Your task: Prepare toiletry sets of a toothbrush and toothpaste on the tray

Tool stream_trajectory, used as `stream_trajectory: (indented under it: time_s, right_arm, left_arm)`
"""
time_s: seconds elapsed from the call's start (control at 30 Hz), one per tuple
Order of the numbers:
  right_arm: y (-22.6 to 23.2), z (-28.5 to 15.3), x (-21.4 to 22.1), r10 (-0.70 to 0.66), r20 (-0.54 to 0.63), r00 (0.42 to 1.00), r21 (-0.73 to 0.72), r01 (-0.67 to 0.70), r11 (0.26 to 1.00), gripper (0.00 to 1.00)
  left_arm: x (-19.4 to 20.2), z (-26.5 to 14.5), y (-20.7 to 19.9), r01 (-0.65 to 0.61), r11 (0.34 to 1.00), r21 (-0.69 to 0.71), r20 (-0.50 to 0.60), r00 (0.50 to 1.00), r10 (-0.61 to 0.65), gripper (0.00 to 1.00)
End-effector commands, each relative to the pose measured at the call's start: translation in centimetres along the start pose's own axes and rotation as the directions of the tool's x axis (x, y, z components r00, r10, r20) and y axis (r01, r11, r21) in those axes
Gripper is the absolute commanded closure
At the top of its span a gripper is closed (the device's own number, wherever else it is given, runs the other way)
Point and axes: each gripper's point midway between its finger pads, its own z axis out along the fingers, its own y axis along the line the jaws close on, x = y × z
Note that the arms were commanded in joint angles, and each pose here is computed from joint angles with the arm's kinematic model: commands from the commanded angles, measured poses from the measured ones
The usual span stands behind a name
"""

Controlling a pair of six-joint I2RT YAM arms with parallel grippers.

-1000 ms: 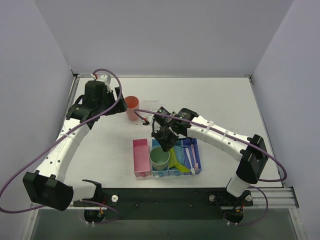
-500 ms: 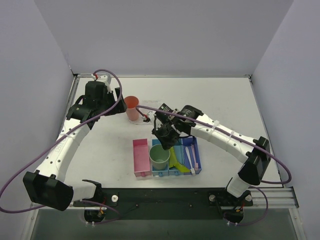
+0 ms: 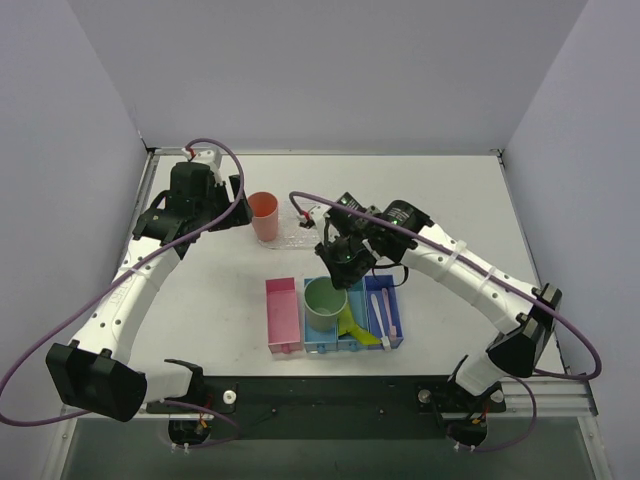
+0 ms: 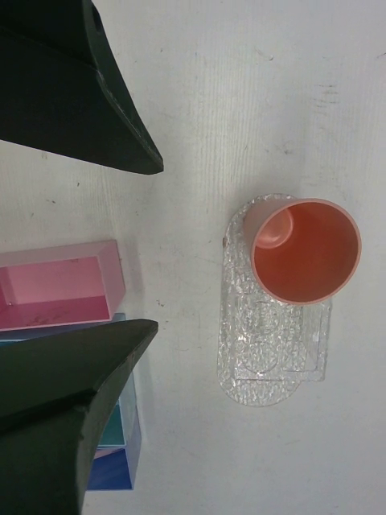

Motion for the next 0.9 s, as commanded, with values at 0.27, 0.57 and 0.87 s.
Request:
stream_trajectory:
  time_s: [0.27, 0.57, 0.87]
  right_arm:
    - [-7.0, -7.0, -4.2, 0.263, 0.245, 0.933, 0.123, -0.299, 0.946, 1.00]
    - [-14.7, -9.1, -5.5, 0.449, 0.360, 0.818, 0.184, -0.534, 0.825, 1.00]
    - [-21.3, -9.0, -5.7, 0.546, 0.446, 0.709, 0.240, -0.683, 0.690, 1.00]
  left_arm:
    - [-6.1, -2.5, -1.1, -0.004, 0.999, 0.043, 0.237, 0.972, -0.007, 0.16]
    - [-6.9, -3.6, -0.7, -0.011, 0.999, 0.039, 0.297, 0.955, -0.001, 0.16]
    - [-6.8, -3.5, -0.1, -0.024, 1.000, 0.018, 0.306, 0.952, 0.017, 0.16]
